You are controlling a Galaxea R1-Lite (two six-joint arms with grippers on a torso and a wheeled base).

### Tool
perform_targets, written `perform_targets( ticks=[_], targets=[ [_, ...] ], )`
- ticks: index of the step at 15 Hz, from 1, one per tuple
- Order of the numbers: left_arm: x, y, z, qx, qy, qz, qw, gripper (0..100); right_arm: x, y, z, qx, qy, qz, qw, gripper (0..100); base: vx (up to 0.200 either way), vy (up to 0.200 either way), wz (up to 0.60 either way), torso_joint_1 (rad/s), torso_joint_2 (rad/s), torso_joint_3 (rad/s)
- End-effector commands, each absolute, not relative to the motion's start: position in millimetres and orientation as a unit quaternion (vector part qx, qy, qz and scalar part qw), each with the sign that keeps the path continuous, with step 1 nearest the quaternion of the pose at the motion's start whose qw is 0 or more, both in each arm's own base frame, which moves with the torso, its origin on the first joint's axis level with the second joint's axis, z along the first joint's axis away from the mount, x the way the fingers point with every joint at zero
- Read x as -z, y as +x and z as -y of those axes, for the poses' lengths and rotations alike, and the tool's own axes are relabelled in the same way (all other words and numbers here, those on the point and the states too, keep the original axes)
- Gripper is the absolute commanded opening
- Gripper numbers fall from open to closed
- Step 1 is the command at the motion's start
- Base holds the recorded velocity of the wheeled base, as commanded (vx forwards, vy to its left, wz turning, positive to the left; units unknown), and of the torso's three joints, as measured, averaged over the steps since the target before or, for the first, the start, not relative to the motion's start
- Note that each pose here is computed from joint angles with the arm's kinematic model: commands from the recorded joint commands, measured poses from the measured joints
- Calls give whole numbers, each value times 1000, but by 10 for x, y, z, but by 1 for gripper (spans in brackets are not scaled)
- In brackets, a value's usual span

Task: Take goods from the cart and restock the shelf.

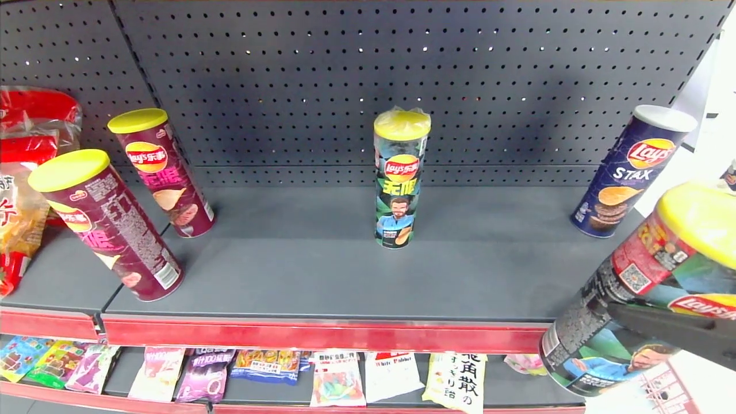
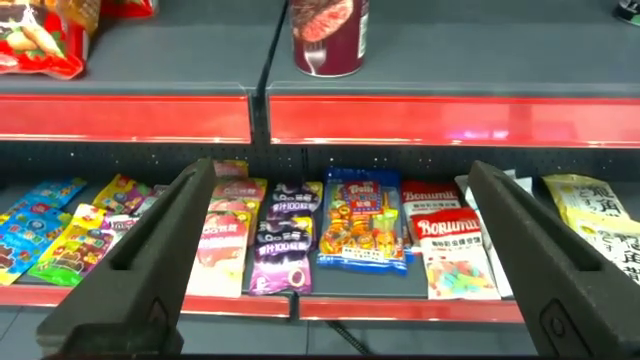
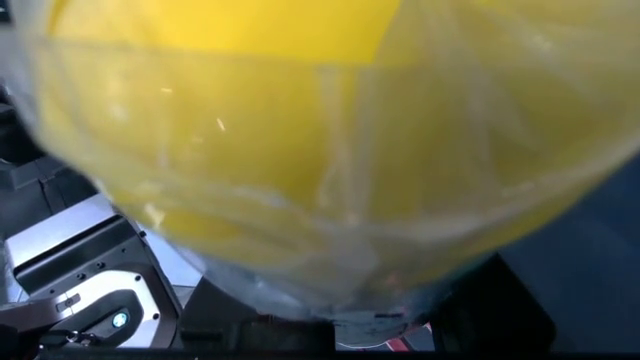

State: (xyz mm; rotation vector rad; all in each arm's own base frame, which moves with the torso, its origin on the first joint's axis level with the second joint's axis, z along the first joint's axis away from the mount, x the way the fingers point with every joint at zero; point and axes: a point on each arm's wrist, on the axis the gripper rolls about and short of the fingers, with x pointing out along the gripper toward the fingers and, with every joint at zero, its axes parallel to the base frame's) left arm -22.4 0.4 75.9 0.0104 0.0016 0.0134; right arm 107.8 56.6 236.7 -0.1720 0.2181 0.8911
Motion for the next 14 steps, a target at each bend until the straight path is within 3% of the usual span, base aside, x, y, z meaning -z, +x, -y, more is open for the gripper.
perform_targets(
  ticks=[1,11,12,14],
  targets=[
    [-759,-225,-4,-7,5,-1,1000,100,-2330,1057,-555,-423,-86,-107,896,0,0,0,0,0,0,0],
    [-765,-215,3,12,8,-5,1000,100,-2351,862,-474,-408,-87,-77,905,0,0,0,0,0,0,0],
    [-1055,-243,9,31,5,18,999,100,-2353,854,-472,-413,-87,-76,904,0,0,0,0,0,0,0],
    [-2174,45,24,76,-45,17,996,100,-2421,873,-480,-412,-87,-67,904,0,0,0,0,0,0,0]
  ],
)
